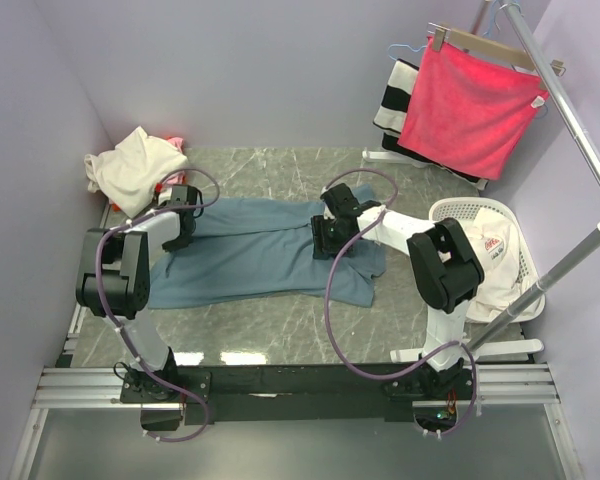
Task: Fold and stack the t-shirts
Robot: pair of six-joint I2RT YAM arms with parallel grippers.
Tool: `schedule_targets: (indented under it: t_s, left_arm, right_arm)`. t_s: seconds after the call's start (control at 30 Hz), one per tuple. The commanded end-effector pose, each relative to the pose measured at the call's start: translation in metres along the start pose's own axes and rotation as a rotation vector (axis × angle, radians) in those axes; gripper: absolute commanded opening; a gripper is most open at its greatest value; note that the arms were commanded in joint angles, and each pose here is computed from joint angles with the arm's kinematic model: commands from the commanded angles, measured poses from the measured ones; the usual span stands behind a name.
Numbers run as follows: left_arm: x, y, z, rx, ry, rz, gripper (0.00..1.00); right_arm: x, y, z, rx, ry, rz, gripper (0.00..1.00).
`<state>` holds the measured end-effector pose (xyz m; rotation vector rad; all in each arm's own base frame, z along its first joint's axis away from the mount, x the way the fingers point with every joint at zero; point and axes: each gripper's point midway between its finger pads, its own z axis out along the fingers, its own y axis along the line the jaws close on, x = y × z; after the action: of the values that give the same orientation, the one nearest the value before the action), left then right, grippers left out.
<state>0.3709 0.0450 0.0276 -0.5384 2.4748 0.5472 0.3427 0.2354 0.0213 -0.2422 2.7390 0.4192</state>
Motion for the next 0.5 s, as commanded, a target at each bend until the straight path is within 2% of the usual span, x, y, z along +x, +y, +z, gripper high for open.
schedule_targets:
  t_s: [0.0,0.17,0.23,0.27,0.3,0.47]
  left_arm:
    - [-0.015,0.04,-0.001,-0.169,-0.02,-0.106,0.17]
    - [-0.012,0.069,0.01,-0.189,0.059,-0.241,0.3]
    - [-0.013,0.079,0.015,-0.202,0.075,-0.281,0.43]
    - [-0.01,0.08,0.016,-0.205,0.091,-0.286,0.55]
    - [-0.008,0.084,0.02,-0.213,0.107,-0.302,0.6]
    - [-0.011,0.09,0.021,-0.219,0.111,-0.332,0.65]
  right_arm:
    - [0.048,-0.028,0.011,0.087,0.127,0.042,0.62]
    - [0.066,-0.038,0.018,0.105,0.164,0.059,0.62]
    - [0.07,-0.042,0.02,0.111,0.172,0.066,0.62]
    - [0.07,-0.042,0.02,0.112,0.174,0.068,0.62]
    - [0.069,-0.043,0.019,0.111,0.17,0.069,0.62]
    - [0.057,-0.039,0.012,0.099,0.123,0.054,0.62]
